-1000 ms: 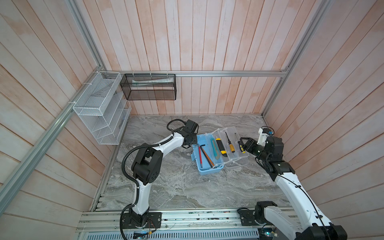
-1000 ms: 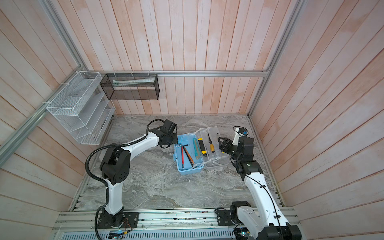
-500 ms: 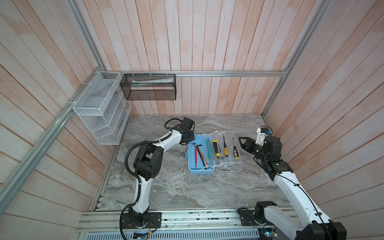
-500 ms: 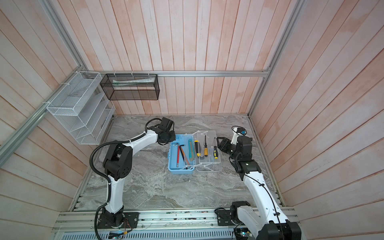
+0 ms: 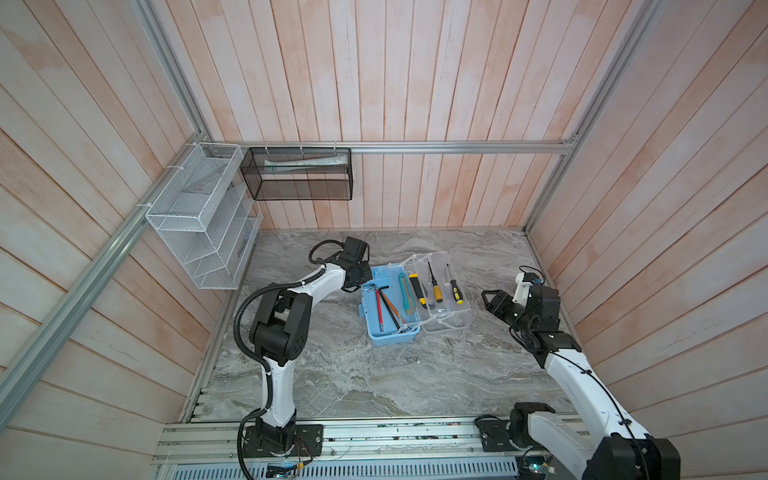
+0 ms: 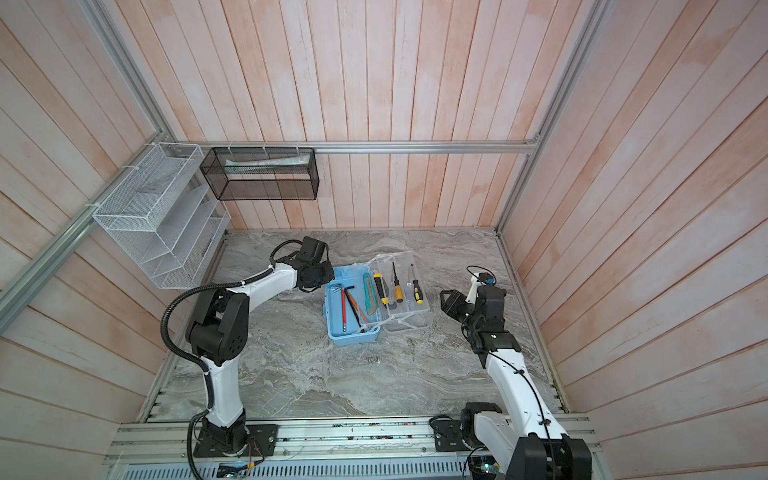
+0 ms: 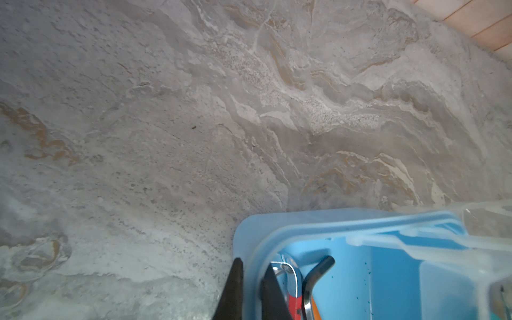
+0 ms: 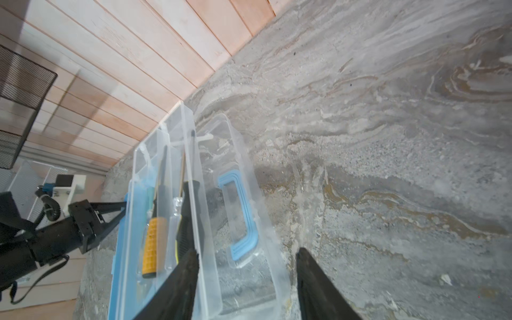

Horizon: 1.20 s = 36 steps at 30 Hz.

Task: Pack the tool kit
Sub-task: 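Move the left gripper back to the edge of the blue box base, then swing the clear lid down with the right gripper onto the blue box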

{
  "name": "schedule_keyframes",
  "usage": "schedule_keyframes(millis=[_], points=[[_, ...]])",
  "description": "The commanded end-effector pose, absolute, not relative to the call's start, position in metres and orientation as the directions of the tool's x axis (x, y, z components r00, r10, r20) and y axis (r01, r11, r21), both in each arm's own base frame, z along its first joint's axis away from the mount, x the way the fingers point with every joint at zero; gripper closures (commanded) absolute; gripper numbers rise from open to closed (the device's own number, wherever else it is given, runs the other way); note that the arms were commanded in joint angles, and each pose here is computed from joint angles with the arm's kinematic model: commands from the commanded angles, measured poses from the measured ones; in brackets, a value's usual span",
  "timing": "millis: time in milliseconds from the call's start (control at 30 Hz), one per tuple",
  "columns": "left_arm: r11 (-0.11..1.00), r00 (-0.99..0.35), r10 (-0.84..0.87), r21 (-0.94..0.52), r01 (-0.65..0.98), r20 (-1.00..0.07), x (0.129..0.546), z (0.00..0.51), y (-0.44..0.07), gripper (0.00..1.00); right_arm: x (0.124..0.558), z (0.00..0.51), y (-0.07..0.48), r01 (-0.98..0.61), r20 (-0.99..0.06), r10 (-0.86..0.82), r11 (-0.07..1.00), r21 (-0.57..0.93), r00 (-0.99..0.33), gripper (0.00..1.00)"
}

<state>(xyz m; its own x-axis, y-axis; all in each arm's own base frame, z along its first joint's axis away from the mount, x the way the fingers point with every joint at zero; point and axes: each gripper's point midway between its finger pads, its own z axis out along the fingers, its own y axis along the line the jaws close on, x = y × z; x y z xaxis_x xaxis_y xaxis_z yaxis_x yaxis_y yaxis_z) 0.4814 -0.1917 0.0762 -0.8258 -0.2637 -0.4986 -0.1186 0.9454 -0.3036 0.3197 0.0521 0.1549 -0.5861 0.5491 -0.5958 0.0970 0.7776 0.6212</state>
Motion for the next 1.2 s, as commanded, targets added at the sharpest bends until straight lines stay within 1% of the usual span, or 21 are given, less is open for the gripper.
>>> schedule_keyframes(millis=[0,133,200,467,633,700,767,1033,1167], points=[[0.937,-0.811,-0.287,-0.326,-0.126,-0.511,0.484,0.082,-0.189,1.00,0.310,0.140,0.067,0.052,-0.552,0.533,0.748,0.662,-0.641,0.48],[0.933,-0.810,-0.289,-0.338,-0.120,-0.510,0.482,0.082,-0.191,1.00,0.303,0.116,0.080,0.040,-0.486,0.508,0.719,0.693,-0.711,0.50],[0.931,-0.807,-0.293,-0.346,-0.118,-0.512,0.481,0.083,-0.191,1.00,0.302,0.109,0.085,0.028,-0.475,0.490,0.717,0.697,-0.731,0.53],[0.914,-0.810,-0.307,-0.393,-0.103,-0.500,0.478,0.085,-0.198,1.00,0.307,0.094,0.094,0.020,-0.485,0.438,0.757,0.653,-0.757,0.55],[0.905,-0.808,-0.315,-0.415,-0.097,-0.498,0.475,0.089,-0.201,1.00,0.312,0.085,0.097,0.034,-0.496,0.409,0.796,0.605,-0.766,0.60],[0.903,-0.805,-0.317,-0.419,-0.095,-0.501,0.474,0.091,-0.202,1.00,0.315,0.082,0.096,0.043,-0.505,0.408,0.807,0.589,-0.761,0.64],[0.902,-0.803,-0.318,-0.423,-0.091,-0.504,0.472,0.093,-0.203,1.00,0.319,0.081,0.093,0.061,-0.506,0.421,0.810,0.583,-0.753,0.66],[0.901,-0.805,-0.306,-0.427,-0.072,-0.509,0.467,0.096,-0.210,1.00,0.330,0.079,0.095,0.054,-0.509,0.419,0.809,0.585,-0.751,0.68],[0.901,-0.803,-0.306,-0.428,-0.070,-0.511,0.466,0.097,-0.213,1.00,0.332,0.070,0.098,0.061,-0.485,0.410,0.808,0.586,-0.773,0.75]])
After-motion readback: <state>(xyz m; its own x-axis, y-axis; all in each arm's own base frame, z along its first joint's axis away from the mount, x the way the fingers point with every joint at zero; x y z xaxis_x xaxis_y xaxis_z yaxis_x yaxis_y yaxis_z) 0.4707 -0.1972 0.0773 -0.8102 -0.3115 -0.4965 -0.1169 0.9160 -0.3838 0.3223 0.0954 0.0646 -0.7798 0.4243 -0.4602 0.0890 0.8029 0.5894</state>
